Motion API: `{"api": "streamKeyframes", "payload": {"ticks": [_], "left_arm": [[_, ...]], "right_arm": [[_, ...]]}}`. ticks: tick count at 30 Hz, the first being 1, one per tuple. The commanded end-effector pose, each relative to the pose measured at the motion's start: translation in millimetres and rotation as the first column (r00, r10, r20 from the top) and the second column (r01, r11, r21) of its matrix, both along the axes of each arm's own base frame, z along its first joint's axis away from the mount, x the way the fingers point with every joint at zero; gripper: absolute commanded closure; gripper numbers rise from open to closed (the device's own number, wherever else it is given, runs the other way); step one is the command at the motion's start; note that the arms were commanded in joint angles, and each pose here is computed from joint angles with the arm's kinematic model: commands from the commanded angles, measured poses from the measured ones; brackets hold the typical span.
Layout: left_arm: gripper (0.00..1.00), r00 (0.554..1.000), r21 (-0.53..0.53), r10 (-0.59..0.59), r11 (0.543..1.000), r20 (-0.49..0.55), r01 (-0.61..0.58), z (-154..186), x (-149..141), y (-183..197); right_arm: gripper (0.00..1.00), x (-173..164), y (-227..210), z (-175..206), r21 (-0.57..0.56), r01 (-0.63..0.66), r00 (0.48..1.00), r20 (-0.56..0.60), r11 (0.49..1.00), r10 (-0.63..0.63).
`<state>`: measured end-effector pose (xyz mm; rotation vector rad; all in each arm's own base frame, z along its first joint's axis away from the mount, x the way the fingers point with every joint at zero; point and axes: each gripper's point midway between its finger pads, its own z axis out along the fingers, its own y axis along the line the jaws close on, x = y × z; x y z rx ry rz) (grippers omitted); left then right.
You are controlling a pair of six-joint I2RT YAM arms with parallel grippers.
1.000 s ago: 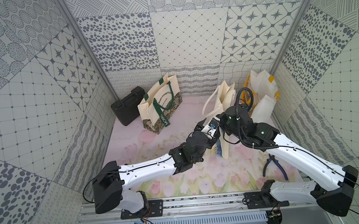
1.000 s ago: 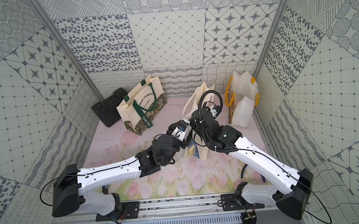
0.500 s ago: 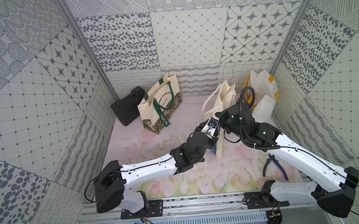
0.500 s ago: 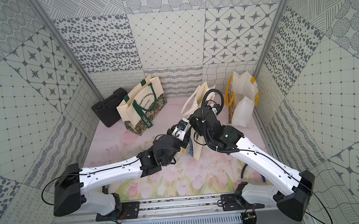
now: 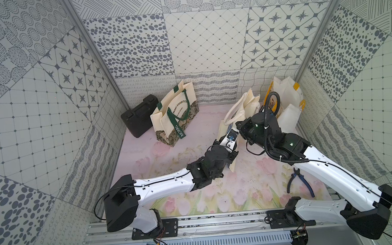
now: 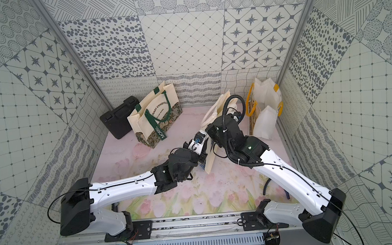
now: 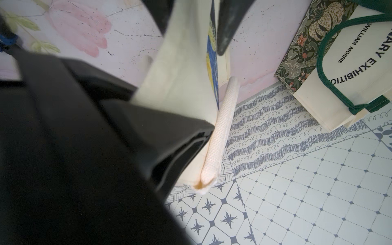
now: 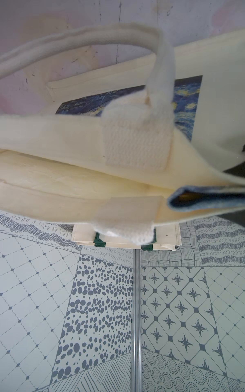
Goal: Put away the canvas bag
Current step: Press the canvas bag.
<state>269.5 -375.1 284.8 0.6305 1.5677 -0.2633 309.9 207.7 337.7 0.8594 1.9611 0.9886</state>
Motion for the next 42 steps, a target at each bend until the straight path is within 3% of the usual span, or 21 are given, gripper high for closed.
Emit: {"api": "streamKeyframes", "payload": {"ticks": [1,2,4,6,7,8,10,11,13,14,16,18,19,21,22,25,31,33,36,38,42], "left_arm": [[0.34,0.994,0.128,0.079,0.989,-0.071,-0.070,-40,7,16],[0.38,0.994,0.129,0.079,0.989,-0.074,-0.069,-41,7,16],[0.72,0.994,0.132,0.070,0.990,-0.080,-0.060,-46,5,17],[0.91,0.994,0.124,0.074,0.990,-0.080,-0.063,-48,5,19],[0.90,0.994,0.122,0.076,0.990,-0.083,-0.066,-49,5,20],[0.81,0.993,0.123,0.077,0.990,-0.085,-0.066,-50,5,20],[0.50,0.992,0.130,0.082,0.989,-0.094,-0.069,-54,5,21],[0.41,0.992,0.132,0.085,0.989,-0.097,-0.071,-55,6,21],[0.40,0.991,0.137,0.087,0.988,-0.104,-0.072,-58,6,22],[0.46,0.991,0.138,0.083,0.988,-0.106,-0.068,-59,5,21],[0.73,0.991,0.137,0.080,0.988,-0.108,-0.064,-62,4,22],[0.80,0.991,0.132,0.078,0.989,-0.111,-0.063,-63,3,23],[0.75,0.990,0.132,0.081,0.989,-0.112,-0.066,-64,3,25],[0.52,0.989,0.136,0.083,0.988,-0.119,-0.067,-67,3,27],[0.47,0.989,0.137,0.083,0.988,-0.123,-0.066,-68,2,27],[0.47,0.987,0.127,0.077,0.990,-0.140,-0.059,-71,0,28],[0.88,0.983,0.106,0.079,0.992,-0.164,-0.062,-77,-3,32],[0.84,0.981,0.112,0.081,0.992,-0.177,-0.062,-81,-4,33],[0.52,0.978,0.114,0.076,0.992,-0.193,-0.054,-85,-5,33],[0.43,0.976,0.115,0.082,0.992,-0.202,-0.059,-88,-5,34],[0.45,0.972,0.123,0.083,0.991,-0.220,-0.057,-95,-7,34]], "right_arm": [[1.00,-6,-9,93,0.185,-0.023,0.978,0.210,0.982,-0.017],[1.00,-6,-10,95,0.187,-0.024,0.977,0.214,0.982,-0.017],[1.00,-5,-12,99,0.189,-0.021,0.975,0.221,0.982,-0.022],[1.00,-4,-13,103,0.187,-0.018,0.973,0.229,0.982,-0.025],[1.00,-4,-14,105,0.187,-0.017,0.972,0.232,0.982,-0.027],[1.00,-4,-15,108,0.189,-0.018,0.971,0.236,0.982,-0.028],[1.00,-4,-16,112,0.191,-0.016,0.969,0.243,0.982,-0.031],[1.00,-3,-17,112,0.188,-0.016,0.969,0.244,0.982,-0.031],[1.00,-4,-18,116,0.190,-0.015,0.968,0.250,0.982,-0.033],[1.00,-4,-19,118,0.192,-0.015,0.967,0.253,0.981,-0.035],[1.00,-5,-20,120,0.194,-0.015,0.966,0.257,0.981,-0.036],[1.00,-6,-21,122,0.195,-0.014,0.965,0.261,0.981,-0.038],[1.00,-6,-21,123,0.196,-0.015,0.964,0.263,0.980,-0.038],[1.00,-7,-23,126,0.196,-0.014,0.962,0.270,0.980,-0.040],[1.00,-7,-24,128,0.197,-0.014,0.961,0.275,0.980,-0.042],[1.00,-8,-27,136,0.191,-0.010,0.955,0.292,0.982,-0.047],[1.00,-8,-32,149,0.166,-0.003,0.948,0.315,0.986,-0.051],[1.00,-8,-33,149,0.165,0.001,0.947,0.316,0.986,-0.054],[1.00,-7,-36,147,0.163,0.006,0.949,0.311,0.987,-0.057],[1.00,-7,-38,146,0.159,0.010,0.949,0.309,0.987,-0.060],[1.00,-9,-40,143,0.149,0.013,0.952,0.299,0.989,-0.057]]}}
